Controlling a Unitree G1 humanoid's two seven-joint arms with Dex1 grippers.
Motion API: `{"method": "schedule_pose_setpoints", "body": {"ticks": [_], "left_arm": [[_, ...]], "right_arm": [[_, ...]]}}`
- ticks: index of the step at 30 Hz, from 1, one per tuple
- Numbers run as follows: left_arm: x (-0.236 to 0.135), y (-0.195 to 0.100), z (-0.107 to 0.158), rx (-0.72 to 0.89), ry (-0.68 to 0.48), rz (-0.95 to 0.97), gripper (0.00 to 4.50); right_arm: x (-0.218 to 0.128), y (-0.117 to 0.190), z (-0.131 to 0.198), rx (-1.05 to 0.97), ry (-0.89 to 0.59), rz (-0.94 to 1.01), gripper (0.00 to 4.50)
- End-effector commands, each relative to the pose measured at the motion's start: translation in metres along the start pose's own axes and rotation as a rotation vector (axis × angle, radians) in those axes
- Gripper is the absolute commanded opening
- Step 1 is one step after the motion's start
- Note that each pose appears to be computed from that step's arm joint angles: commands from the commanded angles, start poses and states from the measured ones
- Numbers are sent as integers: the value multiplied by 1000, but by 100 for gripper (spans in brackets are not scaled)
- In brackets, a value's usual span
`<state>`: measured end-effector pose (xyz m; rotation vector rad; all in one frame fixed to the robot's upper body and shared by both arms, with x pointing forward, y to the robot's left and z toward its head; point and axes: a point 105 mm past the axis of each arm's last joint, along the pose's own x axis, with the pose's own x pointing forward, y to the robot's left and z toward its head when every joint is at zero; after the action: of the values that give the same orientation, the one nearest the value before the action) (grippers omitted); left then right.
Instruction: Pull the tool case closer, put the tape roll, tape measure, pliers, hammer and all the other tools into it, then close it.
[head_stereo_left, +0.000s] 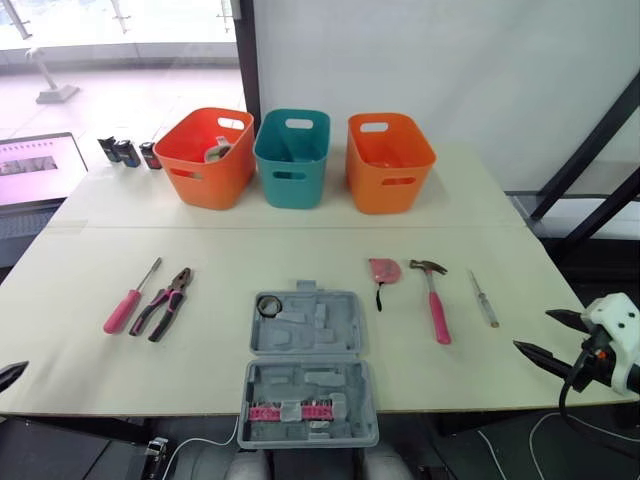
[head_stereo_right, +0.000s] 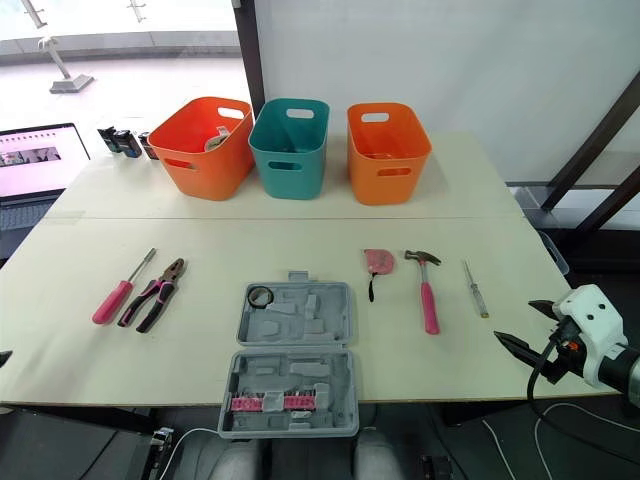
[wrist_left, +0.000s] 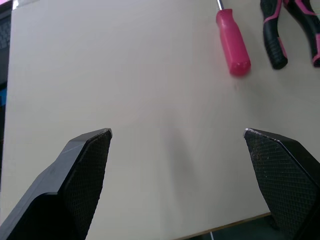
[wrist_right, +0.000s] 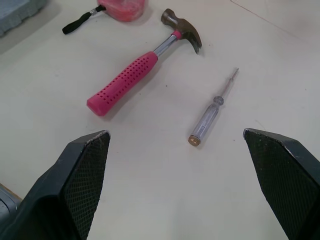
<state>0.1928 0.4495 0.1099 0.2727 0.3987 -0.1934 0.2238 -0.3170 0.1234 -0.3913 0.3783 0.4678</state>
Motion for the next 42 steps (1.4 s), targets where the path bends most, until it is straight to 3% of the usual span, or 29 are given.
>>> {"method": "schedule_pose_setpoints", "body": {"ticks": [1, 6, 9, 13, 18, 27, 39, 42], "left_arm": [[26, -31, 24, 39, -75, -120, 442], [57, -79, 55, 42, -174, -252, 442], [69, -119, 80, 88, -248, -382, 442], [70, -170, 105, 146, -366, -548, 442], [62, -200, 114, 159, -422, -648, 442], [53, -213, 107, 219, -415, -781, 442], [51, -225, 102, 210, -381, -823, 442], [50, -223, 100, 209, -371, -816, 450]], "right_arm": [[6, 25, 26, 3, -74, 32, 450], [25, 68, 42, 105, -110, 58, 450], [51, 90, 47, 169, -96, -28, 450], [97, 104, 58, 263, -100, -182, 450], [138, 108, 67, 314, -74, -297, 450], [198, 105, 77, 403, -83, -368, 450], [223, 103, 59, 426, -34, -392, 450], [229, 99, 58, 437, -35, -392, 362]]}}
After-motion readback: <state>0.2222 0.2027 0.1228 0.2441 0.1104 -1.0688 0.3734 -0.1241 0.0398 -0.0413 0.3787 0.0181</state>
